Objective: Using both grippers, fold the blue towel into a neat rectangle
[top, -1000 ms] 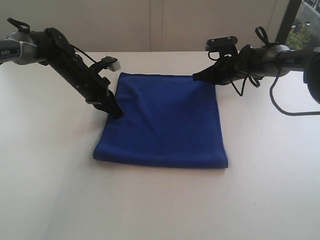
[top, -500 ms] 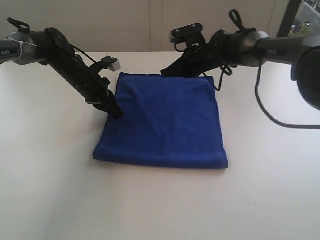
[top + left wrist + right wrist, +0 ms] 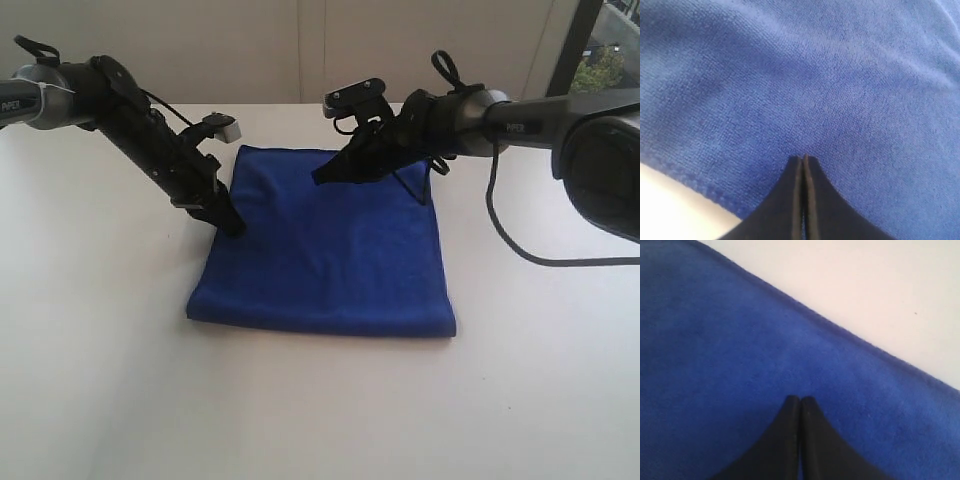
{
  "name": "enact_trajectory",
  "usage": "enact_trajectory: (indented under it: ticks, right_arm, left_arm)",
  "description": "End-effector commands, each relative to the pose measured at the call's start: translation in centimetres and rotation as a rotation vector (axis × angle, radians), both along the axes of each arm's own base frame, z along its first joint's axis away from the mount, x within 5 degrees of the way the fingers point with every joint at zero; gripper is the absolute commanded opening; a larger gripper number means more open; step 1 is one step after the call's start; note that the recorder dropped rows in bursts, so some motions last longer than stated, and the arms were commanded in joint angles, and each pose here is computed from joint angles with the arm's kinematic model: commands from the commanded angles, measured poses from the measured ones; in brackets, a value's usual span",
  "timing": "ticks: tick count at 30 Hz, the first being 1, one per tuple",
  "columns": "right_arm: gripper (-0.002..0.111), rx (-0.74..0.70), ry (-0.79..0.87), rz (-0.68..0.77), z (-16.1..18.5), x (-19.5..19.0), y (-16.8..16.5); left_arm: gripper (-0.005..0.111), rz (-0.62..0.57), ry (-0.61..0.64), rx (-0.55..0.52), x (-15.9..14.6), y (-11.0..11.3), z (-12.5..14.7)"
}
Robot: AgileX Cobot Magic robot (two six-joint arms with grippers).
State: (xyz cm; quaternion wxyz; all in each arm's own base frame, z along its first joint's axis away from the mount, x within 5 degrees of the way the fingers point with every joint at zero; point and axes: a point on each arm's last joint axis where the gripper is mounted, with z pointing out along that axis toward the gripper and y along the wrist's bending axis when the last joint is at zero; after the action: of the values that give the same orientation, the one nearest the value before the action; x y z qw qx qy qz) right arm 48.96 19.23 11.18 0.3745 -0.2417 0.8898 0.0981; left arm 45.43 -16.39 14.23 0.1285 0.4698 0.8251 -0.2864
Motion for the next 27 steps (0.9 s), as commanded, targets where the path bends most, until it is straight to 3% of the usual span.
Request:
enact_trajectory:
  ticks: [1, 17, 23, 27]
  right_arm:
    - [0.0, -0.014, -0.007, -0.026, -0.3, 0.7, -1.7]
    - [0.0, -0.013, -0.01, -0.079, -0.5, 1.6, -4.1]
    - [0.0, 0.007, -0.012, -0.067, 1.9, 1.2, -4.0]
    - [0.0, 0.023, 0.002, -0.048, 4.5, 0.5, -3.9]
  left_arm:
    - [0.0, -0.01, 0.03, -0.005, -0.3, 0.1, -0.2]
    - [0.0, -0.01, 0.028, -0.002, -0.3, 0.1, -0.2]
    - [0.0, -0.011, 0.027, 0.0, -0.3, 0.1, -0.2]
    - [0.0, -0.007, -0.04, -0.006, 0.1, 0.1, 1.0]
